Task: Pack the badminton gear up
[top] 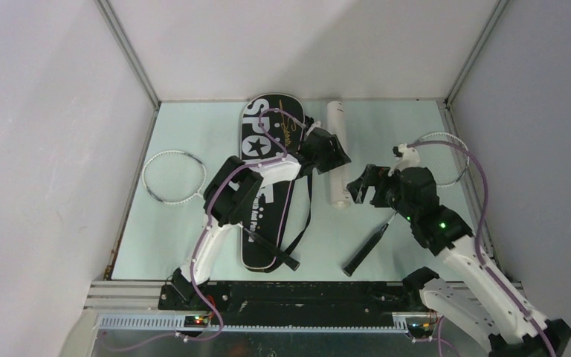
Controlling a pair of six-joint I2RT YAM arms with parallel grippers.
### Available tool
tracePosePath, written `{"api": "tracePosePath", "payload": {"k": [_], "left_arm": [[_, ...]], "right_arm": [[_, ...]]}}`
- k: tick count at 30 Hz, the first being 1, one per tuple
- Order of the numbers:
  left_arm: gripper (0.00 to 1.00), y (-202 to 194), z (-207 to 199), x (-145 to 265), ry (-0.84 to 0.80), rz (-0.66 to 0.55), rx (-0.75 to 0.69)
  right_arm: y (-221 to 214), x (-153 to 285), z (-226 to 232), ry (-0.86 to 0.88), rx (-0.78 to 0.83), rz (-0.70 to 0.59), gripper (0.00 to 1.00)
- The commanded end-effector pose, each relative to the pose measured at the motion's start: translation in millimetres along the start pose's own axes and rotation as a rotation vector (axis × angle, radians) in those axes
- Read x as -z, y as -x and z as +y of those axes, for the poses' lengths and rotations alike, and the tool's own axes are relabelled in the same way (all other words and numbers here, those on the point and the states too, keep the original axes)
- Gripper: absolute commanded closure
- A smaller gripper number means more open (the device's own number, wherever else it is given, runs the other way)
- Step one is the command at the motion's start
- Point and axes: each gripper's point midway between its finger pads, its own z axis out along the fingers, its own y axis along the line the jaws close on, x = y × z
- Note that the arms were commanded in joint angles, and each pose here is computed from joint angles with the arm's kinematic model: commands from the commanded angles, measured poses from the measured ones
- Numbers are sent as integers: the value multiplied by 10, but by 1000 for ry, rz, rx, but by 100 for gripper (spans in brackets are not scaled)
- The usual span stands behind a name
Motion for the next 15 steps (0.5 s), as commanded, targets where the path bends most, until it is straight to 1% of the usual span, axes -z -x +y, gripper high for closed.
{"api": "tracePosePath", "payload": {"k": [1,5,7,8,10,15], "left_arm": [[34,105,-59,79,-7,-18,38],[32,114,-15,104,5,-8,79],[26,128,-22,122,3,-9,82],[20,123,0,134,14,-5,81],[12,118,7,165,23,1,71],[10,181,-33,283,29,-8,52]], "right_arm": [[150,-283,-83,-15,-12,-29,5],[92,-395,-168,-25,-48,15,6],[85,-395,-197,-36,-48,18,6],[85,-389,-205,-38,-47,18,6],[105,-361,-214,-41,-46,9,6],[153,-294,-253,-58,-44,-15,6]]}}
